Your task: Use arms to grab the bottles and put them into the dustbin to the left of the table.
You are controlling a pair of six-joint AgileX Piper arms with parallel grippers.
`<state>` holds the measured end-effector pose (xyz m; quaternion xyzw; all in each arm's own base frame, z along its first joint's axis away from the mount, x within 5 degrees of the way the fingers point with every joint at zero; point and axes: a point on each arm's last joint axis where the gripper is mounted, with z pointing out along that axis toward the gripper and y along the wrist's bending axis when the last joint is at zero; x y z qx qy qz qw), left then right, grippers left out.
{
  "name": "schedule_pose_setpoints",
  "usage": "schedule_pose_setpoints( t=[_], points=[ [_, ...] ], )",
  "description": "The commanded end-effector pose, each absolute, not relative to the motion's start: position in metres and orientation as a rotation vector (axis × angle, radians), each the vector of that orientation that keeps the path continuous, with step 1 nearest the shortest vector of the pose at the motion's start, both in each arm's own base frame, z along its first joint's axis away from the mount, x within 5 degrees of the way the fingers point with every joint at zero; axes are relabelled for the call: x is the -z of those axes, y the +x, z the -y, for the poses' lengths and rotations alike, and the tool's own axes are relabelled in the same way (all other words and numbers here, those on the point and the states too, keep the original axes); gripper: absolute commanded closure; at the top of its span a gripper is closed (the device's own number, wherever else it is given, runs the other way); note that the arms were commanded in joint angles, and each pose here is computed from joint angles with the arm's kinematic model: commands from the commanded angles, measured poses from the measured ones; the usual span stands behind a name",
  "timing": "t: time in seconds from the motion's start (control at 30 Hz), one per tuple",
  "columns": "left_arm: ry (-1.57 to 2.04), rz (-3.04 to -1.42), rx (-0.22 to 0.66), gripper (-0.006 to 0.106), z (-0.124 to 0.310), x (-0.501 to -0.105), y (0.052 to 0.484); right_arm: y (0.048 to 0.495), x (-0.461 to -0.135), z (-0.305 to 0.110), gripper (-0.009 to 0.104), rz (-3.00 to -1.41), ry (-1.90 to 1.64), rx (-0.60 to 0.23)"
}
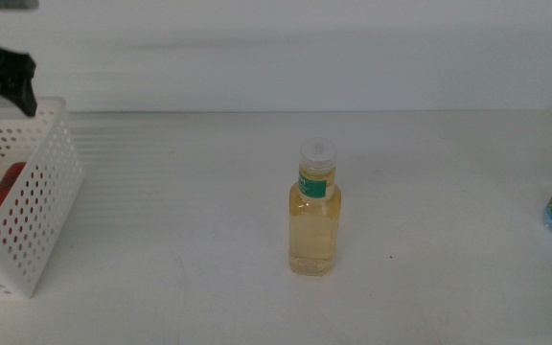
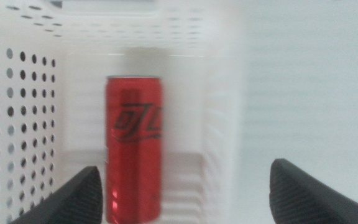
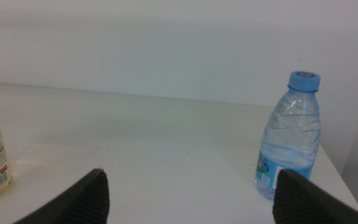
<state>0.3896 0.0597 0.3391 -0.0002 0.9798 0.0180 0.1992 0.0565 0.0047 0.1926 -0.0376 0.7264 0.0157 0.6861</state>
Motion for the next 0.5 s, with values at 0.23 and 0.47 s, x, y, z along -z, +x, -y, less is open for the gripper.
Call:
schedule_pose_setpoints(
  t=[0.23,0.47],
  points=[
    [0.079,-2.423,0.002,0.022,0.0,-0.404,0.306,0.054,-0.204,-0.004,0.012,-1.517,-0.08,-0.013],
    [0.217,-2.211,0.065,0.023,0.035,-0.398,0.257,0.054,-0.204,-0.004,0.012,-1.517,-0.08,-0.013]
  ],
)
